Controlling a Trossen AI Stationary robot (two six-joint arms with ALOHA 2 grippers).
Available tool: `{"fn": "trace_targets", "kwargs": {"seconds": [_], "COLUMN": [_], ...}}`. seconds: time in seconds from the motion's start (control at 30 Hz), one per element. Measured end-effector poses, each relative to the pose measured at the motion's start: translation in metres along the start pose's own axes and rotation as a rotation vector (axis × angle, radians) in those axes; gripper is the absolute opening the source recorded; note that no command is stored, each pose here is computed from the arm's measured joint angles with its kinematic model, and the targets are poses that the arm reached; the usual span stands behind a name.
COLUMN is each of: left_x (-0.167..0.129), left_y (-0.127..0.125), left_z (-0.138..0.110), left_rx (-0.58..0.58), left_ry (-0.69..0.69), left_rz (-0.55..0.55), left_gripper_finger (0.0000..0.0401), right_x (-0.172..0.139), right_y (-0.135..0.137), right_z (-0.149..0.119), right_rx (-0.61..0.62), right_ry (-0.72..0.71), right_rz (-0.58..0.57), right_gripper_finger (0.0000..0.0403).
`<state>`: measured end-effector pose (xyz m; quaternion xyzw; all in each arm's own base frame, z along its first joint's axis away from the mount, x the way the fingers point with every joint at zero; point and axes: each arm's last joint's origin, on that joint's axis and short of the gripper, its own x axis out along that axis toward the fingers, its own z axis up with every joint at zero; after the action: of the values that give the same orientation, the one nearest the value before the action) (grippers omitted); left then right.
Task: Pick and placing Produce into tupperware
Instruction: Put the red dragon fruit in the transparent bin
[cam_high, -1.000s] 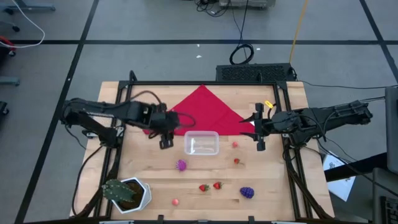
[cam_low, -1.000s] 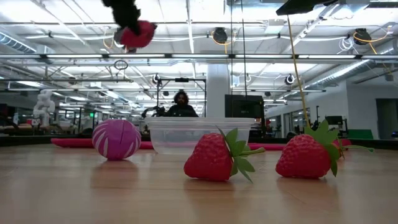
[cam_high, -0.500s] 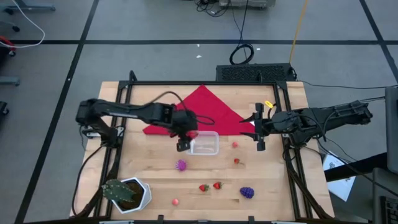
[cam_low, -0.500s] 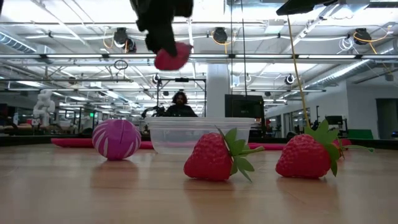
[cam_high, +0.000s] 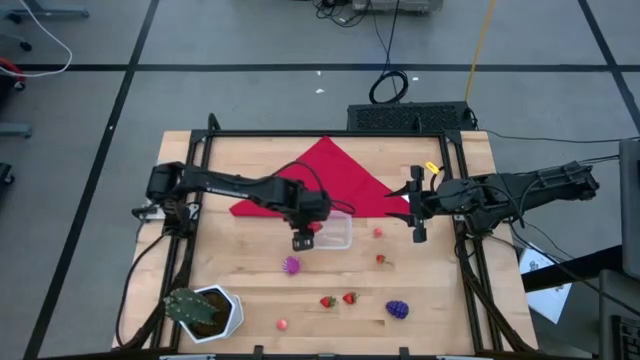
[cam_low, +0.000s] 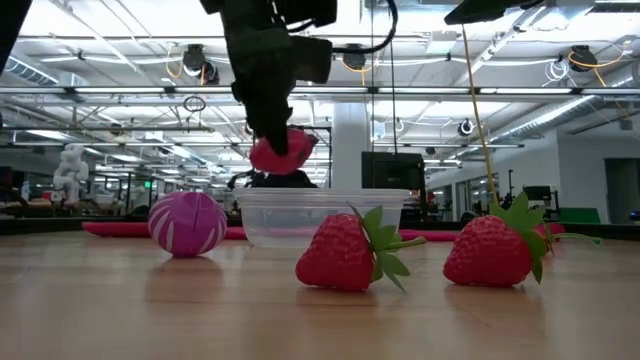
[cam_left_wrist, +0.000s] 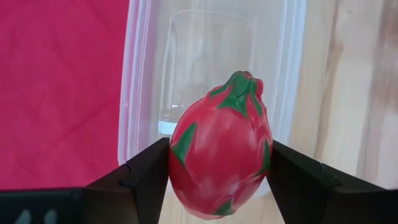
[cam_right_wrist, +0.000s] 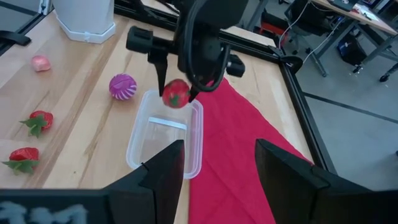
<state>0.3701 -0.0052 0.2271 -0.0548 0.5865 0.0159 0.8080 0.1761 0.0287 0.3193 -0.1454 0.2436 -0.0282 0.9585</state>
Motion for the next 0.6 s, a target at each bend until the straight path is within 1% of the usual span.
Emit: {"fn": "trace_targets", "kwargs": {"seconds": [0.3,0.6], "left_x": [0.015,0.027], "left_y": [0.000,-0.001], "left_z": [0.005,0.004], "left_rx": [0.036,0.042], "left_ry": [-0.018,0.024], "left_rz": [0.007,0.010], "left_gripper_finger": [0.0241,0.0241], "right_x": [0.000,0.000], "right_y": [0.000,0.000], "right_z": [0.000,-0.001], "right_rx": [0.000,-0.003], "right_ry": [0.001,0.008], "right_rz": [0.001,0.001], "right_gripper_finger": [0.0187,0.0187]}}
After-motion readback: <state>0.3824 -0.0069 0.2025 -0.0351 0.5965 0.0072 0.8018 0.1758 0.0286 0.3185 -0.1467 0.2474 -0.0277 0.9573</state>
